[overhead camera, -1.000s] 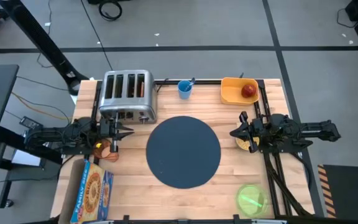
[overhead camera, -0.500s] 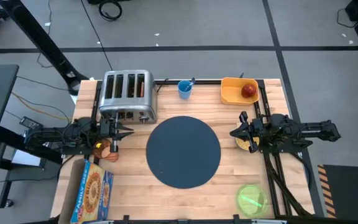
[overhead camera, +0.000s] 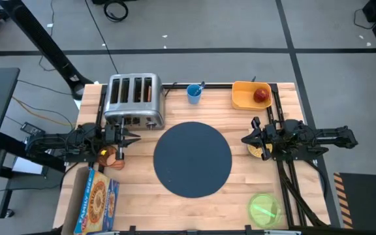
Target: Arrange a breakfast setting
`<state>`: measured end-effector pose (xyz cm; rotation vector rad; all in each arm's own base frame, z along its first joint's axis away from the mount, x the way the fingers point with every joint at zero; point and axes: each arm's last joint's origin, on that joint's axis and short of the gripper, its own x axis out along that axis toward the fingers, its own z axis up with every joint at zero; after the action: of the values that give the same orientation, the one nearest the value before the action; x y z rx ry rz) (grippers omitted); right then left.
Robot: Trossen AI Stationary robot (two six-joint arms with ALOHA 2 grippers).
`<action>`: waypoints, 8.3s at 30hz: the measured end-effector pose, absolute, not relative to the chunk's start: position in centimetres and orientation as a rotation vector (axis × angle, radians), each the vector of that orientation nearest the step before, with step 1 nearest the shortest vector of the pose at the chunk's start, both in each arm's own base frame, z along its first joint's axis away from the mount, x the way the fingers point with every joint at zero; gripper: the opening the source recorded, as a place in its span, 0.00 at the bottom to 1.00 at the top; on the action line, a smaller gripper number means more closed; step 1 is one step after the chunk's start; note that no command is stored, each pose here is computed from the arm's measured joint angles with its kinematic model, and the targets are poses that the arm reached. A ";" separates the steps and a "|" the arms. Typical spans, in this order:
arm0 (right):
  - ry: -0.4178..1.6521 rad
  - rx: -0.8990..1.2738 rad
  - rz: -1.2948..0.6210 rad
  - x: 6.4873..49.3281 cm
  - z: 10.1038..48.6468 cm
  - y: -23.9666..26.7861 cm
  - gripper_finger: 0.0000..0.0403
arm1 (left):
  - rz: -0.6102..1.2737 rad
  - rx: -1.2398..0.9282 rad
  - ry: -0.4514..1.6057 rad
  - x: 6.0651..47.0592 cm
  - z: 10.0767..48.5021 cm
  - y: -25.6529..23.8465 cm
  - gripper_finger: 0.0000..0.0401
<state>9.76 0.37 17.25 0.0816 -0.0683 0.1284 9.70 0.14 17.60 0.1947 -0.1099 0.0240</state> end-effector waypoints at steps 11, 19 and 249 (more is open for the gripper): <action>-0.068 0.082 0.128 9.8 17.3 0.4 0.07 | 0.025 0.195 -0.110 9.7 17.6 0.1 0.11; -0.068 0.081 0.128 9.8 17.3 0.4 0.07 | 0.024 0.195 -0.110 9.7 17.6 0.1 0.11; 1.249 0.143 -0.023 30.5 26.3 15.4 0.28 | -0.043 -0.295 0.008 15.7 36.6 -3.5 0.11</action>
<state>30.45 15.35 26.27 0.1434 1.2493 -0.0234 15.72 -3.48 36.55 -0.2948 0.0075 -0.0433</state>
